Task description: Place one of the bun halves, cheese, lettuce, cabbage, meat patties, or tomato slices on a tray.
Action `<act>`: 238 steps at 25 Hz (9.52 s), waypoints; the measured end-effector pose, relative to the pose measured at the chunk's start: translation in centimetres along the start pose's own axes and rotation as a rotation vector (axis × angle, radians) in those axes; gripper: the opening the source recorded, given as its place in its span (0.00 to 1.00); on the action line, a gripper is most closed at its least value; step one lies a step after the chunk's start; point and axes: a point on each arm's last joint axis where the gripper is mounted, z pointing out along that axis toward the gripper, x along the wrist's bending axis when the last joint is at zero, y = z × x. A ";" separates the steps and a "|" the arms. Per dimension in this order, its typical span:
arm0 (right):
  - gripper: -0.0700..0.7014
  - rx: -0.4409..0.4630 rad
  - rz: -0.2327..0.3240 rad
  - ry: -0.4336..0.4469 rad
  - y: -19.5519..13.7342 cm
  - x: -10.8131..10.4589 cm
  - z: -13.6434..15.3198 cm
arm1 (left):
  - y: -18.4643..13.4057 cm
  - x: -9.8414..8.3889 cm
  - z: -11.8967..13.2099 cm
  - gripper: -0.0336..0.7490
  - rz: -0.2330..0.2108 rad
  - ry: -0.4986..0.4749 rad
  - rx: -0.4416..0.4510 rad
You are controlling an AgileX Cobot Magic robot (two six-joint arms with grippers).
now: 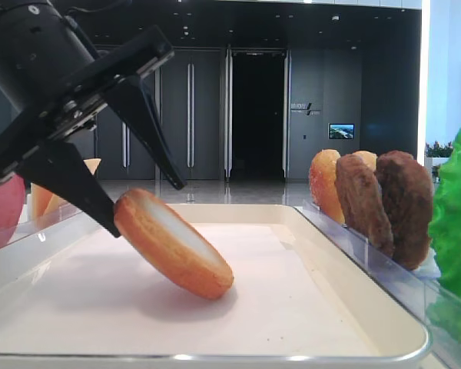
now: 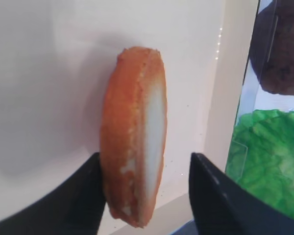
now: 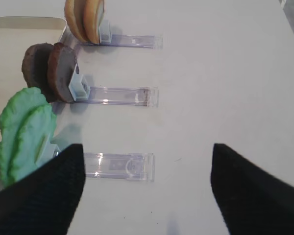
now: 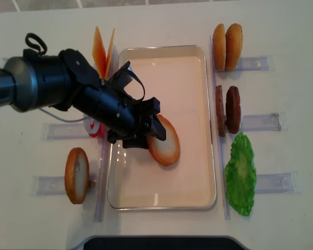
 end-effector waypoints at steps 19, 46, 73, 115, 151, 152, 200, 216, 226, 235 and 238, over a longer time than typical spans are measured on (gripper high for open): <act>0.78 0.000 0.000 0.000 0.0 0.0 0.0 | -0.3 0.7 0.0 0.79 -0.050 0.073 0.037; 0.78 0.000 0.000 0.000 0.0 0.0 0.0 | -0.1 0.0 -0.8 0.93 -0.026 0.124 0.103; 0.78 0.000 0.000 0.000 0.0 0.0 0.0 | 4.7 -7.8 -8.9 0.93 0.276 0.109 -0.147; 0.78 0.000 0.000 0.000 0.0 0.0 0.0 | 9.7 7.4 -21.9 0.93 0.108 0.778 -0.174; 0.78 0.000 0.000 0.000 0.0 0.0 0.0 | -8.4 -0.6 -33.7 0.93 0.325 0.669 -0.677; 0.78 0.000 0.000 0.000 0.0 0.0 0.0 | -9.8 -0.5 -33.7 0.93 0.332 0.665 -0.697; 0.78 0.000 0.000 0.000 0.0 0.0 0.0 | -24.8 9.5 -20.4 0.89 0.426 0.553 -0.937; 0.78 0.000 0.000 0.000 0.0 0.0 0.0 | -24.9 9.4 -20.3 0.82 0.427 0.537 -0.937; 0.78 0.000 0.000 0.000 0.0 0.0 0.0 | -24.8 9.5 -20.4 0.82 0.404 0.533 -0.944; 0.78 0.000 0.000 0.000 0.0 0.0 0.0 | -24.8 9.6 -20.5 0.82 0.387 0.540 -0.950; 0.78 0.000 0.000 0.000 0.0 0.0 0.0 | -24.8 9.6 -20.5 0.82 0.387 0.539 -0.950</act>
